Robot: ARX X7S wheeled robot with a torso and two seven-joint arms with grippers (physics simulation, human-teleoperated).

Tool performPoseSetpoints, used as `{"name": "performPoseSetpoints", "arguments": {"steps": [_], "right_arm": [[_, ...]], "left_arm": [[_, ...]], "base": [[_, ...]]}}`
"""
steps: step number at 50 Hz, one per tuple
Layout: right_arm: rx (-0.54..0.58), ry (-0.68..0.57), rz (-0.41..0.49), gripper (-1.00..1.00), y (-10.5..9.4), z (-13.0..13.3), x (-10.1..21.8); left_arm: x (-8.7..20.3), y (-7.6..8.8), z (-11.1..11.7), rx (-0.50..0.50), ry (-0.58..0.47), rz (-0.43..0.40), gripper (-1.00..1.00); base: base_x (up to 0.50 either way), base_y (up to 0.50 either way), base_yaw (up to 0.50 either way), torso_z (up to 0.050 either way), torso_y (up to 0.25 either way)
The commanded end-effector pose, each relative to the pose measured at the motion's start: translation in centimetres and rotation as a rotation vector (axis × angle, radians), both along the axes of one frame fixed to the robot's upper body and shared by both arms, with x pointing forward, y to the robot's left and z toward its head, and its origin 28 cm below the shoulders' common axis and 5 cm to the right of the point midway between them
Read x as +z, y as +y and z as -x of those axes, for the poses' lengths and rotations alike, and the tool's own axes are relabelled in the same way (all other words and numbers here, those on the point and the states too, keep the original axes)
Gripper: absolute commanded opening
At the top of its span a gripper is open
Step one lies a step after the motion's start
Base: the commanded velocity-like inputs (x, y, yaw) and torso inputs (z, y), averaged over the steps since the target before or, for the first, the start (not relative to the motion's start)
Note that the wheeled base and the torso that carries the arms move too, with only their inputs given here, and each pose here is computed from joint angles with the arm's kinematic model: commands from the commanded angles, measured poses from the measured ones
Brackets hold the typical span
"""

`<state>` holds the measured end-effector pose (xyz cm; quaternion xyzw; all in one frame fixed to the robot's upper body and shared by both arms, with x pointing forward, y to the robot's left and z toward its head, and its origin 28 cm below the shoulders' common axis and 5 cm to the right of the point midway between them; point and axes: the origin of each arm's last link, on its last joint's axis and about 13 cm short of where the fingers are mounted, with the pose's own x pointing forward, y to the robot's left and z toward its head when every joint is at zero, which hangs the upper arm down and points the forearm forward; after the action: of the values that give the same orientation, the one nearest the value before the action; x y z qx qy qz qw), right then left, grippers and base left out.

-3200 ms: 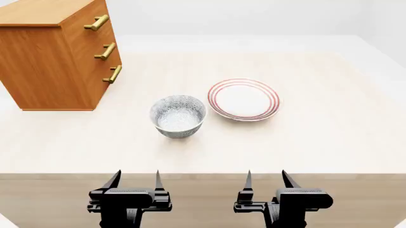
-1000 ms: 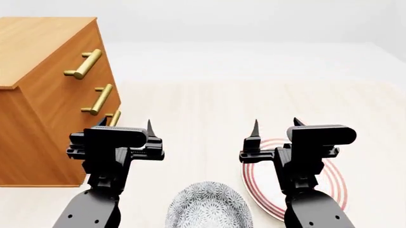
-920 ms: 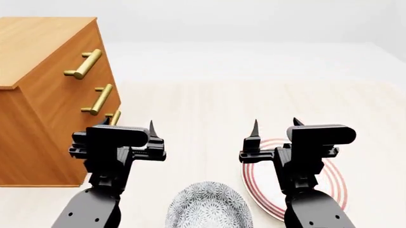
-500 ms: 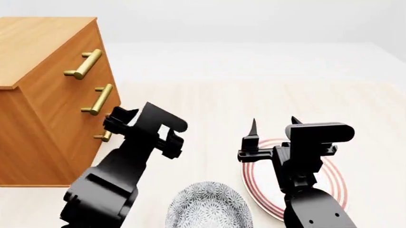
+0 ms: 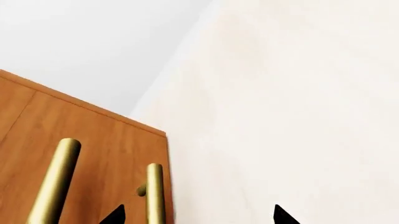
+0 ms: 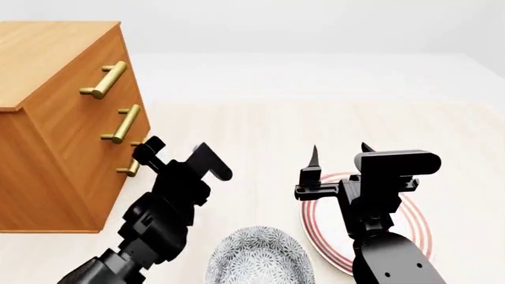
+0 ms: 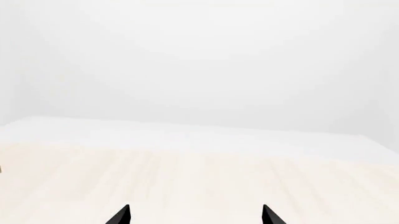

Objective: Open the bottom drawer of the cabinet.

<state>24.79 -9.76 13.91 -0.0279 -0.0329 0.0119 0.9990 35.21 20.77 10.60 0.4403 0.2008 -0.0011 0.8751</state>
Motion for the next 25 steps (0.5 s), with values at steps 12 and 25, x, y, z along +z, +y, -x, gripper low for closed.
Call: {"name": "performPoseSetpoints", "arguments": {"steps": [12,25], "right_arm": [[0.000,0.002,-0.004,1.00,0.0,0.0,-0.2],[0.003,0.008,-0.008,1.00,0.0,0.0,-0.4]], "left_arm": [[-2.3,2.3,-1.6,0.126,0.080,-0.077,1.00],[-3.4,3.8,-2.4,0.214,0.114,-0.054,1.00]], "base": [[0.00,0.00,0.00,0.000,0.000],[0.00,0.00,0.00,0.000,0.000]]}}
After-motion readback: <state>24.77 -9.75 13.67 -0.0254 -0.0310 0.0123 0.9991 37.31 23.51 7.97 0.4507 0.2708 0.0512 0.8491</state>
